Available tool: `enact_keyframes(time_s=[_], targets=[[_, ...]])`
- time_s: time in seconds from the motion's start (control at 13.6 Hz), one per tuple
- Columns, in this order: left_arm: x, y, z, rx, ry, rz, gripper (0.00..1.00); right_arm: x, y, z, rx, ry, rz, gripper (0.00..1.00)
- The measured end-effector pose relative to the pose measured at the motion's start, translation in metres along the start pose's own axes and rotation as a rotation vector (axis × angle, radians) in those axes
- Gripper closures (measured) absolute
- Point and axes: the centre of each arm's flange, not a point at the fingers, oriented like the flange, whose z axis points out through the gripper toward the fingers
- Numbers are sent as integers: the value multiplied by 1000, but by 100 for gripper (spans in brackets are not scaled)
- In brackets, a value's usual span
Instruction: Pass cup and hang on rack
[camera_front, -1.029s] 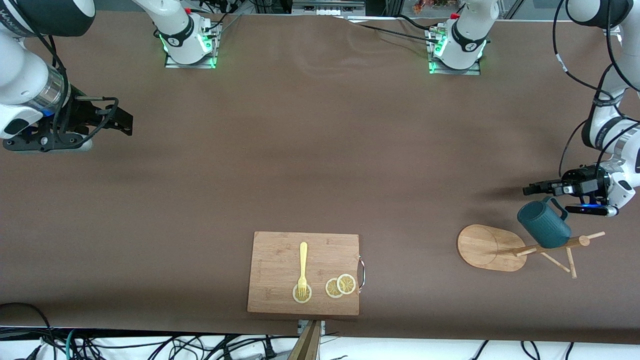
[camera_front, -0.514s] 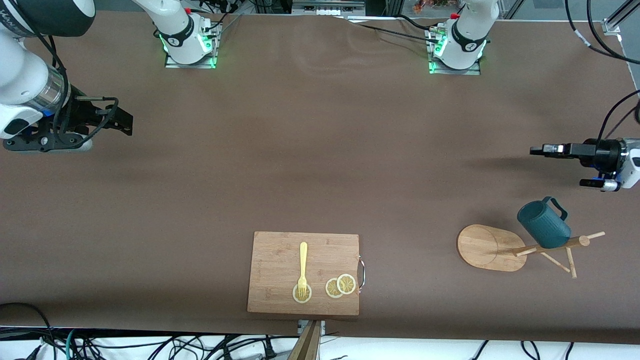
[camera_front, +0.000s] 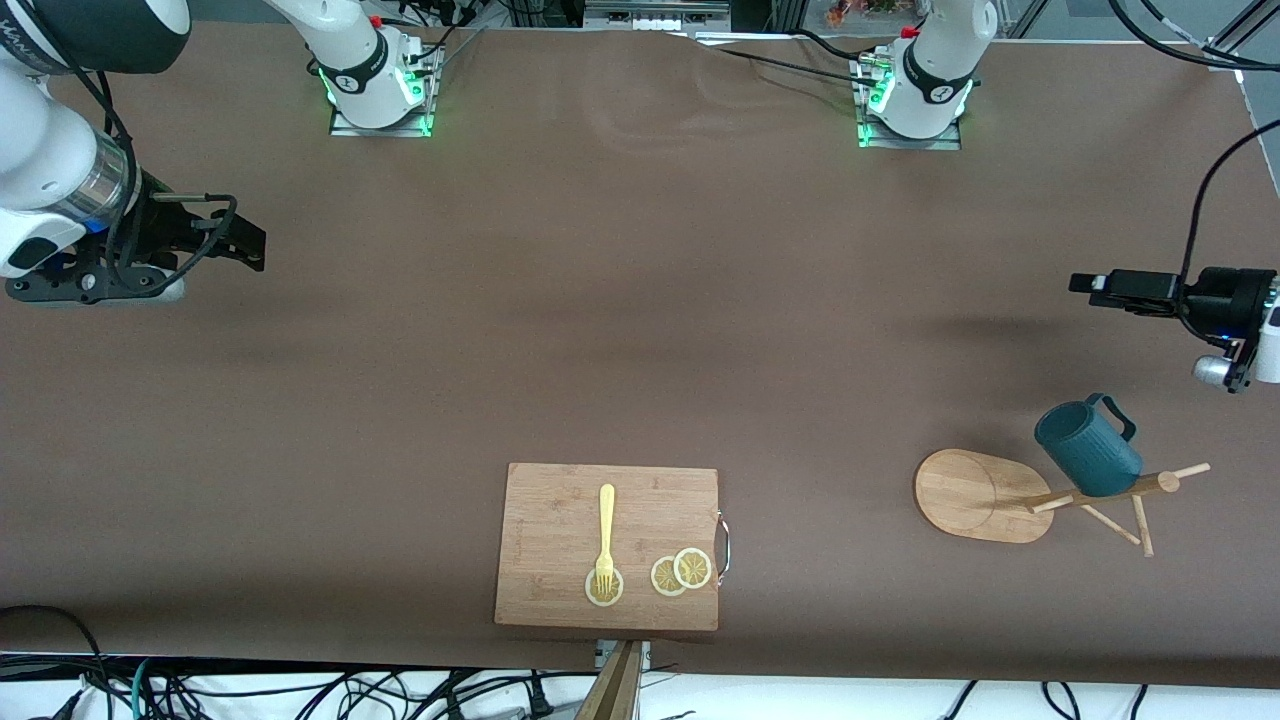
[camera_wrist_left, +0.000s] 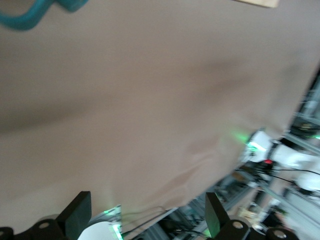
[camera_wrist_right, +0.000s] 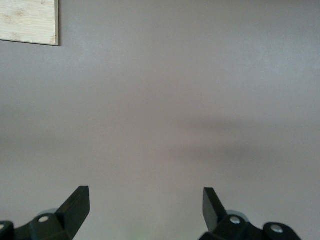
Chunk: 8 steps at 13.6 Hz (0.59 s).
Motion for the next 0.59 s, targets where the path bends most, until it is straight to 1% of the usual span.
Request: enact_keyframes(time_s=[0.22,0.37,0.44,0.51,0.59], targets=[[10,54,-1,266,27,31,0,0,0,0,0,0,0,0],[15,90,-7,459,59,76,0,0,0,0,0,0,0,0],[17,110,-13,538,91,104,0,0,0,0,0,0,0,0],[16,128,-21,587,134,129,0,0,-1,0,0,0,-1,0],[11,142,-31,612,175,144,0,0,-2,0,0,0,-4,0]])
